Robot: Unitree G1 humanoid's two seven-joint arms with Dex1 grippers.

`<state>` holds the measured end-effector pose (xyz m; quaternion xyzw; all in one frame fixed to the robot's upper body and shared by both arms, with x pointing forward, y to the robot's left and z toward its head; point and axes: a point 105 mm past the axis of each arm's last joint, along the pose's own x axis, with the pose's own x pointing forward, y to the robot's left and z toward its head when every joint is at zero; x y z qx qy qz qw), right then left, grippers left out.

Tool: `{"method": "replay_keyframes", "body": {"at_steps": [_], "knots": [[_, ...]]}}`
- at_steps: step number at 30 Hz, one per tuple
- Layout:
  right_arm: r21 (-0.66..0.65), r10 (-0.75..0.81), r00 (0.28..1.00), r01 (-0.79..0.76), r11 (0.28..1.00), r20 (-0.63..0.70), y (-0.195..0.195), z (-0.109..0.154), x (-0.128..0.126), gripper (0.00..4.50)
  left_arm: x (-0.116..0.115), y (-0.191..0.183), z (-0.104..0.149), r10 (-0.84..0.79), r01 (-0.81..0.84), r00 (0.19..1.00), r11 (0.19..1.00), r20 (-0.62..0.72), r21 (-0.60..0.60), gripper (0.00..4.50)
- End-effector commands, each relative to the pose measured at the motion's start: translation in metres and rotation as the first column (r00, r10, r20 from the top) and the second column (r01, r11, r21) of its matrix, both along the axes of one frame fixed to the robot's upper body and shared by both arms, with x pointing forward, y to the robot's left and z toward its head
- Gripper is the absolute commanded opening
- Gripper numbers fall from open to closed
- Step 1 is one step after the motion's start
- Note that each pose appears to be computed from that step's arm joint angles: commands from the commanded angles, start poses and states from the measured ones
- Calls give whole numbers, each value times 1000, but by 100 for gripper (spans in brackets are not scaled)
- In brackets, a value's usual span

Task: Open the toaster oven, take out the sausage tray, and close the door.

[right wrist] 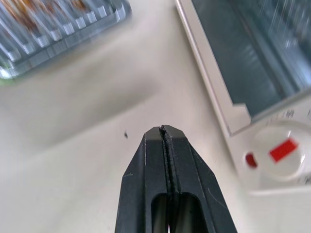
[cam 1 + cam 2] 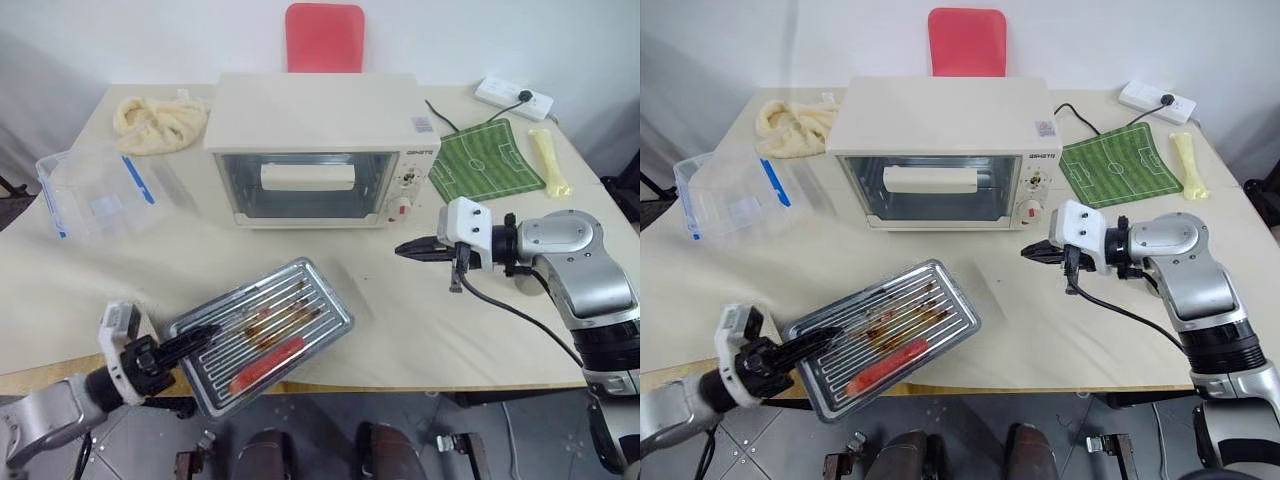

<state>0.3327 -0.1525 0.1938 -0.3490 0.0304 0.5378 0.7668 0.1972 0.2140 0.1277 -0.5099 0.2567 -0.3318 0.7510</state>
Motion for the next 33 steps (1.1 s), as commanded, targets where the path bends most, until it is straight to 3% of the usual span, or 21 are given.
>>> {"method": "replay_keyframes", "body": {"at_steps": [1,7,15,21,33], "knots": [[-26,3,1000,-3,1000,7,-7,-1,-1,3,-18,1,16,16,-17,997,1000,79,13,0],[-32,7,1000,-7,999,-15,-9,-8,0,3,-37,0,21,36,-41,994,998,103,45,0],[-31,10,1000,-11,999,-27,-9,-11,0,3,-36,-5,43,-48,26,980,993,194,116,0],[-28,12,999,-13,1000,-34,-8,-15,-3,3,-13,-5,48,-157,138,971,984,182,113,0],[-60,-53,998,51,997,-37,-25,-16,-16,3,67,-36,37,-292,293,956,956,37,-8,0]]}}
